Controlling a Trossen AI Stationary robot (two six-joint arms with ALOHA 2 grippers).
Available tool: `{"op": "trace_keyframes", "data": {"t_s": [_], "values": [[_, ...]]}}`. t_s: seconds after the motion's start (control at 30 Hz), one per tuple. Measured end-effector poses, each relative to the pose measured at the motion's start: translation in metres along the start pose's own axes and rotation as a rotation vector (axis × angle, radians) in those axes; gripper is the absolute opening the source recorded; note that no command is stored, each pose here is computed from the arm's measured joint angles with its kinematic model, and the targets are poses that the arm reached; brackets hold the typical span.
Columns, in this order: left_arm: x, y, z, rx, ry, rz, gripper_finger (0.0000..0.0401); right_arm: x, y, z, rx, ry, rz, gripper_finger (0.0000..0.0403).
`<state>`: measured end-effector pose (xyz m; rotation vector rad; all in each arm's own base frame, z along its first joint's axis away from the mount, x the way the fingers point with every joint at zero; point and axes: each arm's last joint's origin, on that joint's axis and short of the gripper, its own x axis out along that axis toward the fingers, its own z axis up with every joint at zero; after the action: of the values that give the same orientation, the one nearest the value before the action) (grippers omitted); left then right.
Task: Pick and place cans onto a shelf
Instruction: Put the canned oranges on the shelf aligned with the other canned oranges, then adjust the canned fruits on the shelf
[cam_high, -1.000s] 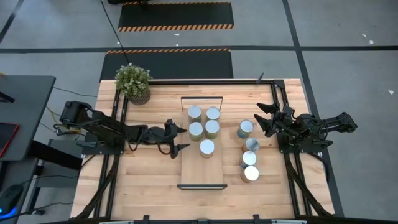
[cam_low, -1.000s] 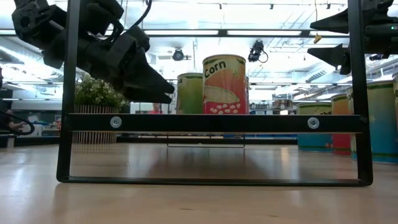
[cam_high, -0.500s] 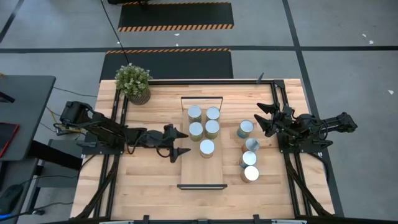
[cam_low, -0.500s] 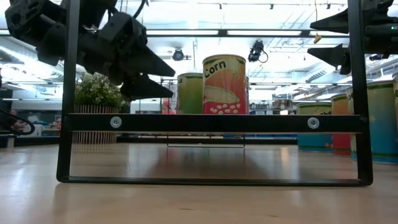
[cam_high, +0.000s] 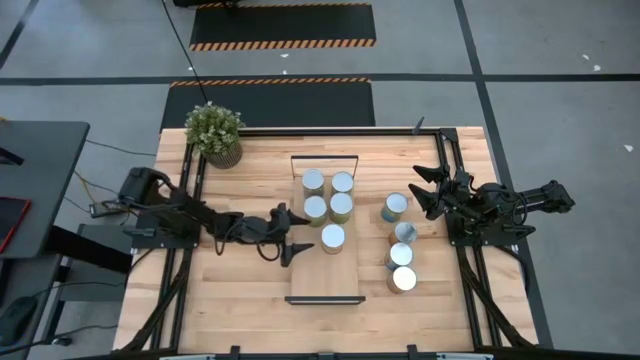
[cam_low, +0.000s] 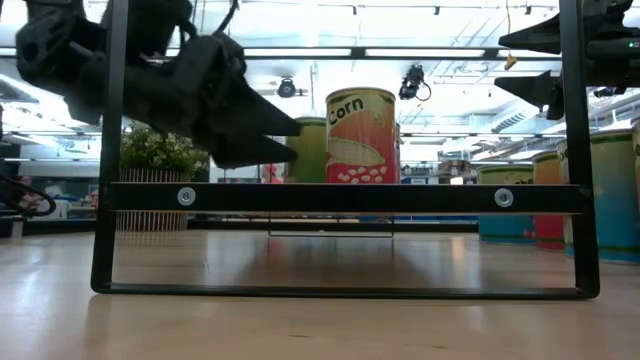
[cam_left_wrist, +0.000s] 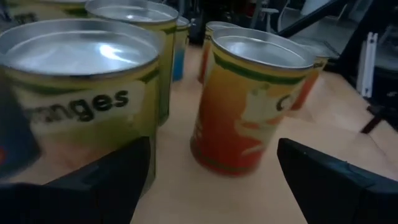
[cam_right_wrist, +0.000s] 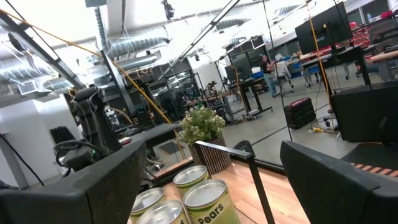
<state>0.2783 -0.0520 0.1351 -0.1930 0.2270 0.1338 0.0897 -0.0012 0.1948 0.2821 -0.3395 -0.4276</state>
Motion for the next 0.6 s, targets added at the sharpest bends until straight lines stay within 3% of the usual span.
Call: {"op": "trace_keyframes", "data": {"t_s": [0.33,0.6], "values": [[0.028,-0.003,-0.001,0.095,0.009,0.02,0.0357,0.0,0.0,0.0,0.0,0.0,0.0,0.0378],[0.03,0.007,0.0,0.087,-0.005,0.147,0.0357,0.0,0.0,0.0,0.0,0.0,0.0,0.0378]]}}
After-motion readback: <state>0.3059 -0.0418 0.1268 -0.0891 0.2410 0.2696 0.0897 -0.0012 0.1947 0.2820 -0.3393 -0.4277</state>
